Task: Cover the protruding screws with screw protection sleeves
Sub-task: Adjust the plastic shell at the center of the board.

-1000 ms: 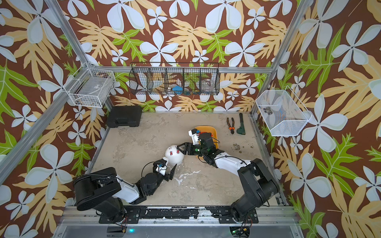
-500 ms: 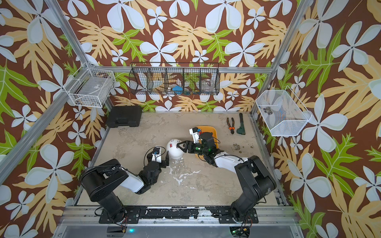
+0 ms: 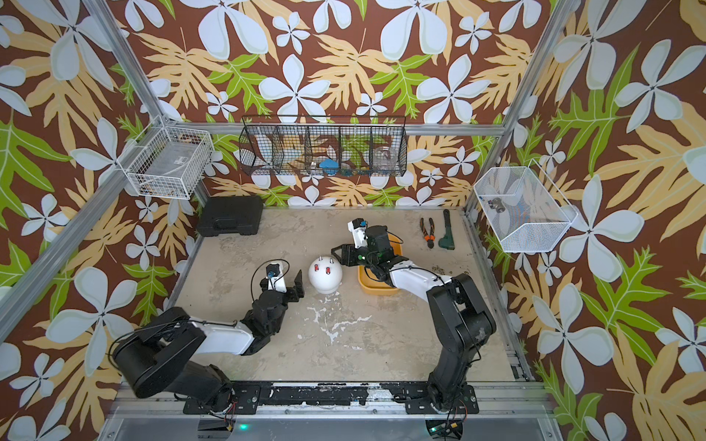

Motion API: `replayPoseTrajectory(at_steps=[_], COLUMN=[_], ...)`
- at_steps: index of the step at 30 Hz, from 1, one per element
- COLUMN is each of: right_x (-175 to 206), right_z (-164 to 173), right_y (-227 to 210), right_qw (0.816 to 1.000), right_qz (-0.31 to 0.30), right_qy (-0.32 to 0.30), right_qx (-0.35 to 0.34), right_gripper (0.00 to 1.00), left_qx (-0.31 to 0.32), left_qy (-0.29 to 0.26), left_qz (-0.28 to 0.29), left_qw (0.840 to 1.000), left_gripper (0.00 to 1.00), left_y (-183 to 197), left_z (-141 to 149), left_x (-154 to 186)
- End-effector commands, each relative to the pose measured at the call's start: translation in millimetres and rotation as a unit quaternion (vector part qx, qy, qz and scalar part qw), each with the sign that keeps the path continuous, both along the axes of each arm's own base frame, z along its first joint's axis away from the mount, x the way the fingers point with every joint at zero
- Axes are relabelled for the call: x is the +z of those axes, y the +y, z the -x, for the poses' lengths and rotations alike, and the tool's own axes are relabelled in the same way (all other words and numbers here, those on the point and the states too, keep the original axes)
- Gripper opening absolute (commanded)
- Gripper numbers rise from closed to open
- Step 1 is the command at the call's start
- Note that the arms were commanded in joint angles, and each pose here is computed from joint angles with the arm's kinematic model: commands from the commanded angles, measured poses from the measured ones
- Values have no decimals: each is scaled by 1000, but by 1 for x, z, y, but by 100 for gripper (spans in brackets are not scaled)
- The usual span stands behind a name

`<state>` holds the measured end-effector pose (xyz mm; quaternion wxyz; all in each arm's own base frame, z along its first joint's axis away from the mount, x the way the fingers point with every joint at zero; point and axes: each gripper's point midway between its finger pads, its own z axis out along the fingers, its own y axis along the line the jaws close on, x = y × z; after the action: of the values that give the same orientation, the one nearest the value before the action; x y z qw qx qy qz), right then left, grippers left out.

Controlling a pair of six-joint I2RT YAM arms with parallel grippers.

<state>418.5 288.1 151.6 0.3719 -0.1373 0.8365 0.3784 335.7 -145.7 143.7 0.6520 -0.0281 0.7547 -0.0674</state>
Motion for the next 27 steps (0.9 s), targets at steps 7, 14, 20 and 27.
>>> replayPoseTrajectory(at_steps=[7, 14, 20, 27], right_x=[-12, -8, -7, 24], right_z=[-8, -3, -1, 28], right_y=[4, 18, 23, 32], right_qw=[998, 996, 996, 991], right_qz=[42, 43, 48, 13], right_qy=[-38, -64, -64, -106], right_qx=[24, 41, 44, 84], right_gripper=[56, 55, 53, 54], left_qx=[-64, -69, -66, -65], left_qy=[9, -4, -4, -12], left_qz=[36, 28, 9, 10], left_qw=[997, 997, 998, 998], left_gripper=[84, 85, 85, 85], left_y=[9, 19, 21, 25], left_z=[42, 56, 57, 60], left_x=[7, 5, 4, 6])
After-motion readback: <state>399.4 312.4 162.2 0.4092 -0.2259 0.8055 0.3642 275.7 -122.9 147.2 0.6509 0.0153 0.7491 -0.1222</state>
